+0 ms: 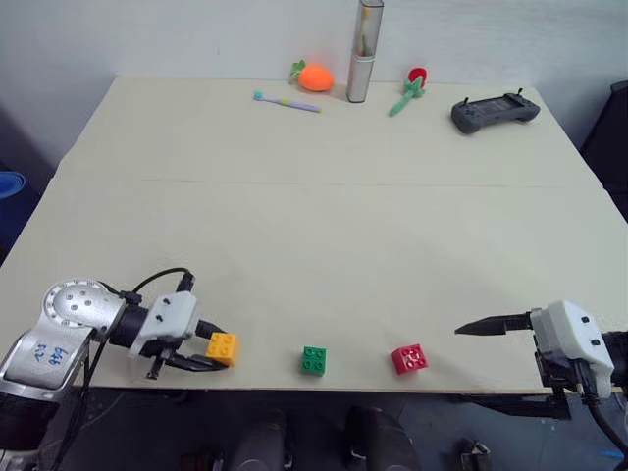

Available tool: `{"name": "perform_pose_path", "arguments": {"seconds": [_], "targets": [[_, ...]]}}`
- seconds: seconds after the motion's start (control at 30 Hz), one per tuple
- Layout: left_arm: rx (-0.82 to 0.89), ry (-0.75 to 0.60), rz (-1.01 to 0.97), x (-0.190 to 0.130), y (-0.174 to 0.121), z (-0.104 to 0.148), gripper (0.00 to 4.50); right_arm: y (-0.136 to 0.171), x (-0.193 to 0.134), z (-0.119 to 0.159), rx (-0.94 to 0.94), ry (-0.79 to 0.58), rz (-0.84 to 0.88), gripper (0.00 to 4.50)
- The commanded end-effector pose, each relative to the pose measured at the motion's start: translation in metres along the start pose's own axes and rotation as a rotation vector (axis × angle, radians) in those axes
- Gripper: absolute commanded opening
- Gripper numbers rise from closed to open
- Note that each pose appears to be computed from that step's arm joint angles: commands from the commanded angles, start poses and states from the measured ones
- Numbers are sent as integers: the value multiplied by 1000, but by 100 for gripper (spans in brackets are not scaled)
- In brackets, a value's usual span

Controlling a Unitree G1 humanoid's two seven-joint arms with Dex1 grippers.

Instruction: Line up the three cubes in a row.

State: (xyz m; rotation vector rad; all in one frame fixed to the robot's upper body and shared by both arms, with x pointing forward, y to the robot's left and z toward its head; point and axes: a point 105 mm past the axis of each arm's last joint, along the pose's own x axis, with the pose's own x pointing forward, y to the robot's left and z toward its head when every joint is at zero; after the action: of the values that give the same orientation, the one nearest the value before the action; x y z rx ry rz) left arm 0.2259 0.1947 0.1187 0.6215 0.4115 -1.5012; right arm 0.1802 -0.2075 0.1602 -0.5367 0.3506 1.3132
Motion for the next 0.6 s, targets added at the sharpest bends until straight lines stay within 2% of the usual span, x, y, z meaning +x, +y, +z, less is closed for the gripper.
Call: {"name": "perform_pose_path", "arguments": {"seconds": [0.03, 0.5, 0.6], "targets": [[42, -1, 67, -4, 9, 8, 150, -1, -2, 4, -35, -10, -12, 450], [31, 35, 66, 0, 12, -10, 150, -5, 0, 0, -47, 2, -22, 450], [12, 29, 55, -1, 11, -11, 247, -8, -1, -2, -48, 7, -28, 450]]}}
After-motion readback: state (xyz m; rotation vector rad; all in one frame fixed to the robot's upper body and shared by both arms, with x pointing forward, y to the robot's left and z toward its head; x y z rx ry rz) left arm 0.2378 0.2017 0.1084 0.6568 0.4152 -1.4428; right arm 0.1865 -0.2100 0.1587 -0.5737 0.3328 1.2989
